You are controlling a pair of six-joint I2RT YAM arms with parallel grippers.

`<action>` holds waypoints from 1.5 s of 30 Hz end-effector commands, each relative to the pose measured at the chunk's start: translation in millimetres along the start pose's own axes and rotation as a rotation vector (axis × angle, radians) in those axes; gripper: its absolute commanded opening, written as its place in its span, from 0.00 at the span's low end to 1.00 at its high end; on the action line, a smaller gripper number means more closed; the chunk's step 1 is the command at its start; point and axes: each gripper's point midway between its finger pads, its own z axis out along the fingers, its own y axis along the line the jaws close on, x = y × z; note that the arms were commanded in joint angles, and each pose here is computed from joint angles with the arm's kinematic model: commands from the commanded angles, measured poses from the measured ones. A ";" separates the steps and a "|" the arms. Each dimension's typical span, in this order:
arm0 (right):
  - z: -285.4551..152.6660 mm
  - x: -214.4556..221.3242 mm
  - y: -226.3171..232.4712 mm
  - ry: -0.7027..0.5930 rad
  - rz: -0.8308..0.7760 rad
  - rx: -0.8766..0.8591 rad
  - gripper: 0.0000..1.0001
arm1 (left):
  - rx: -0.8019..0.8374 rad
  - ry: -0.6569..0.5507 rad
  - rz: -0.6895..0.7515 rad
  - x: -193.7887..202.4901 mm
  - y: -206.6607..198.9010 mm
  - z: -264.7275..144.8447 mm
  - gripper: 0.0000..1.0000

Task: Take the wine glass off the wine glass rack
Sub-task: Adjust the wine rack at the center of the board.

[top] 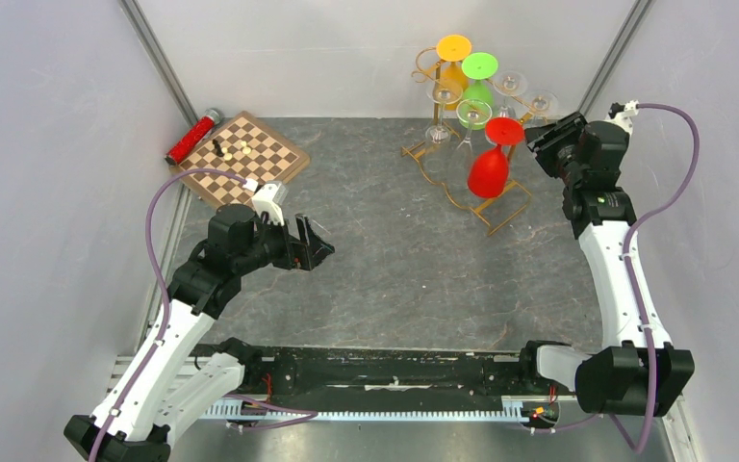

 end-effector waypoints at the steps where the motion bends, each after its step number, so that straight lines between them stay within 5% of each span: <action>1: -5.2 14.9 -15.8 0.053 -0.043 0.064 0.48 | 0.002 -0.022 0.031 -5.5 0.7 0.2 0.93; 21: -53.9 -43.1 1.1 -0.162 -0.161 0.081 0.60 | -0.001 -0.010 0.030 -5.9 2.0 4.7 0.93; 25: -65.7 -43.1 2.9 -0.167 -0.219 0.058 0.62 | 0.017 0.002 0.029 -7.2 -1.5 7.9 1.00; 36: -98.5 -7.4 -9.6 -0.100 -0.432 -0.048 0.67 | 0.213 -0.033 -0.050 -52.6 -55.2 10.2 0.96; 45: -127.8 67.6 -26.5 0.005 -0.519 -0.269 0.64 | 0.304 -0.029 -0.135 -83.6 -103.6 49.3 0.90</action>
